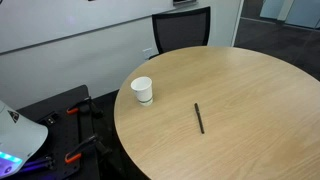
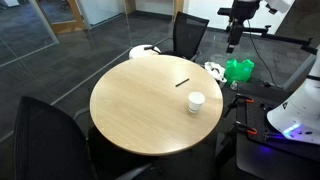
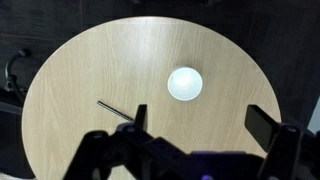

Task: Pick the pen and put it in the cup

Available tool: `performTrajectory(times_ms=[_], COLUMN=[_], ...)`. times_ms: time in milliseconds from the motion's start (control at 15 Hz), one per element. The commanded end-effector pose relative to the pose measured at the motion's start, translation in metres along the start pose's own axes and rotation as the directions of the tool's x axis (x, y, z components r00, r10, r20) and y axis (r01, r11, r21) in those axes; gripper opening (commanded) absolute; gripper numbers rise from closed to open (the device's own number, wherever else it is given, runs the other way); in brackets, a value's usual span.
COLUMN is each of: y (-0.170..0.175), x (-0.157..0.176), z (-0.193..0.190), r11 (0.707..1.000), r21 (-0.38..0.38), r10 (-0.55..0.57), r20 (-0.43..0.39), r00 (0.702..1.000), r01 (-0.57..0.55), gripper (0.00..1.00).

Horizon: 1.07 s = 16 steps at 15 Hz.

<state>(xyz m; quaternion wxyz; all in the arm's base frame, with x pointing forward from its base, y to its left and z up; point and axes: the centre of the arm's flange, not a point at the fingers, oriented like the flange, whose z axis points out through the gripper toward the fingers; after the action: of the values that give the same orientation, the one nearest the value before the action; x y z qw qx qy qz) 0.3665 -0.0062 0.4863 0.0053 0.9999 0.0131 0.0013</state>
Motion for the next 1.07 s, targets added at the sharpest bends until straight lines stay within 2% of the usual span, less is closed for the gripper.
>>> performTrajectory(times_ms=[0,867,1000], y=[0.0,0.0,0.0042], x=[0.0,0.0,0.0017], z=[0.0,0.0,-0.0021], r11=[1.0,1.0,1.0], r21=[0.0,0.0,0.006], r10=[0.0,0.0,-0.011], r20=[0.0,0.0,-0.021], r00=[1.0,1.0,1.0], r01=[0.0,0.0,0.011], gripper=[1.0,1.0,1.0])
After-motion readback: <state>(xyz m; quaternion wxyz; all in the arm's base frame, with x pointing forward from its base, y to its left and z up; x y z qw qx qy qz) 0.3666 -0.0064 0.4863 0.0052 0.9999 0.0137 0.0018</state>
